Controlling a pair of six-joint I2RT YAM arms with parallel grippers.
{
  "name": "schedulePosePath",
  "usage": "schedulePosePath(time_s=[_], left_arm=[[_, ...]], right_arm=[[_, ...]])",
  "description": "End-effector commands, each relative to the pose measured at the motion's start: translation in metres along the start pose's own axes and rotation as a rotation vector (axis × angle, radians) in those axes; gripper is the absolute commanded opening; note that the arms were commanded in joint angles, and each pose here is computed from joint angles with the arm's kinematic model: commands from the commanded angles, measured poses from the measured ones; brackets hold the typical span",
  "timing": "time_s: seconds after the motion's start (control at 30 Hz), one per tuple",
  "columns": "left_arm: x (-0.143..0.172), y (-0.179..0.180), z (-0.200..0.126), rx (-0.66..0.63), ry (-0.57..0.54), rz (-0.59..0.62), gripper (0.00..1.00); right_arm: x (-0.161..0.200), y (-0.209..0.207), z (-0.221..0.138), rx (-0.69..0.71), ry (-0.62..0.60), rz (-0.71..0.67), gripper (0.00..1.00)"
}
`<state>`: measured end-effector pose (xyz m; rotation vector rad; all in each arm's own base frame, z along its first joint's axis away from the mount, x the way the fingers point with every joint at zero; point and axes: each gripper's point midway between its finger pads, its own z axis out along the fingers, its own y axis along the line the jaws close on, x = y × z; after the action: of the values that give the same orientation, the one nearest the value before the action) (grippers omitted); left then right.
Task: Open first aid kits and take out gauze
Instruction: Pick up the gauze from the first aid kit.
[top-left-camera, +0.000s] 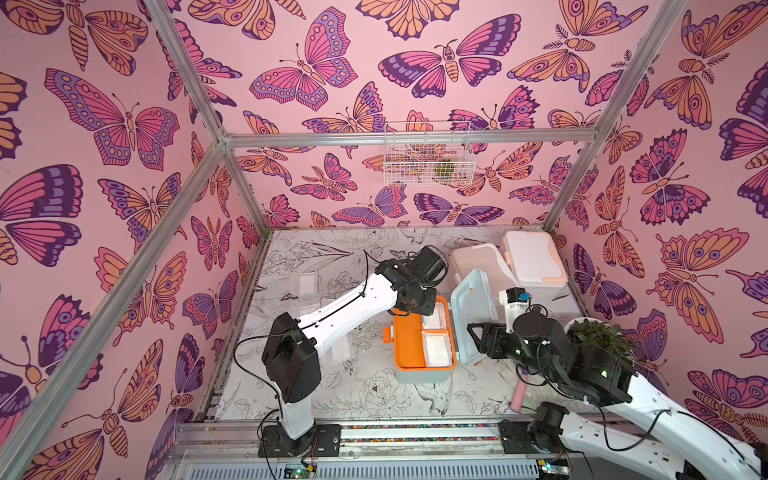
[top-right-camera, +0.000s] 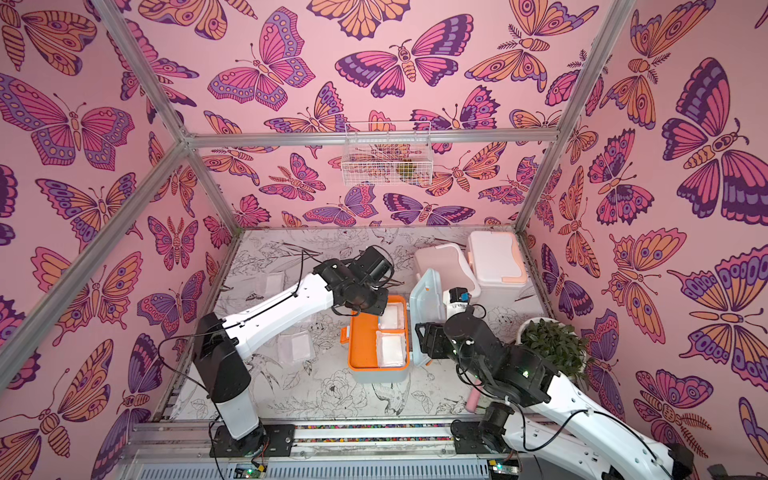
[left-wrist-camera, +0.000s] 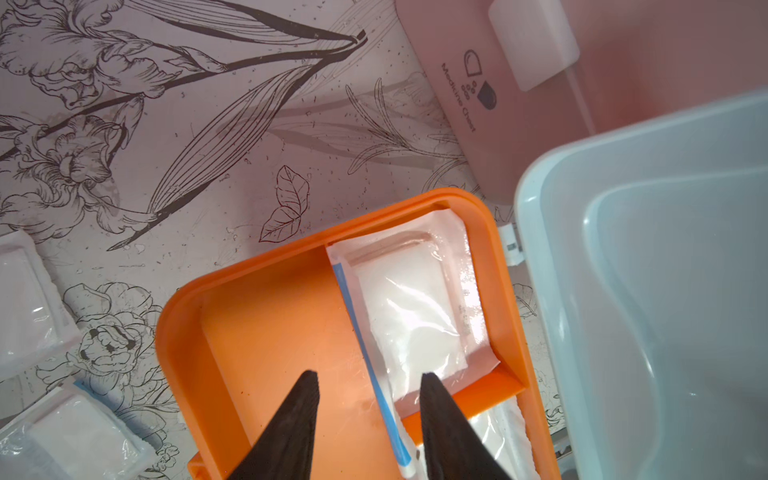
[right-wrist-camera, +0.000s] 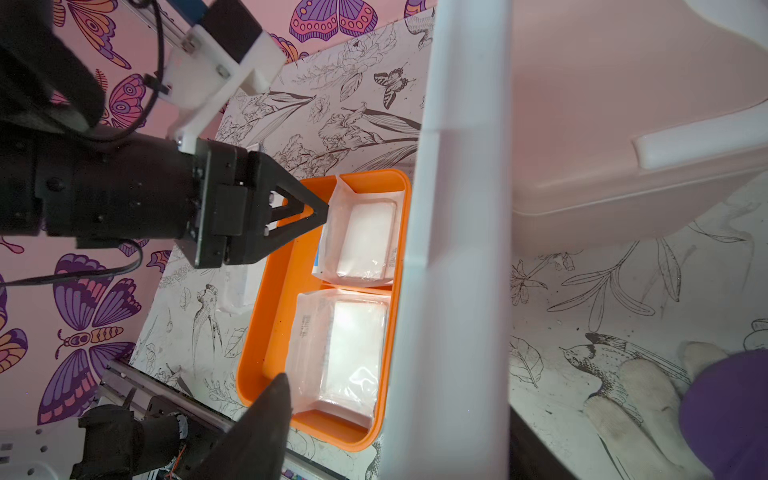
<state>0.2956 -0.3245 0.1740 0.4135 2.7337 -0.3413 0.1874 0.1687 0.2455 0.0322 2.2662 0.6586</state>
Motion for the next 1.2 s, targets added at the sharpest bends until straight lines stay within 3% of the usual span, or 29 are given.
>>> schedulePosePath(time_s=[0.0,0.3,0.53,0.73,0.93,1.17], left_arm=[[0.002,0.003,0.007,-0.007,0.043,0.013,0.41],[0.005,0.008,0.027,-0.019,0.091,-0.010,0.31],[0.004,0.007,0.024,-0.007,0.088,-0.019,0.00],[-0.004,-0.004,-0.010,0.073,0.029,-0.023,0.00],[-0.019,0.002,-0.063,0.129,-0.086,-0.025,0.00],[-0.032,0.070,-0.096,0.097,-0.154,-0.113,0.00]], right_arm=[[0.002,-0.008,0.001,0.035,-0.004,0.005,0.68],[0.004,-0.012,0.002,0.052,-0.004,0.016,0.67],[0.004,-0.013,0.003,0.054,-0.007,0.020,0.67],[0.003,-0.013,0.002,0.055,-0.008,0.021,0.67],[0.004,-0.014,0.003,0.061,-0.006,0.018,0.67],[0.004,-0.014,0.004,0.065,-0.003,0.018,0.67]])
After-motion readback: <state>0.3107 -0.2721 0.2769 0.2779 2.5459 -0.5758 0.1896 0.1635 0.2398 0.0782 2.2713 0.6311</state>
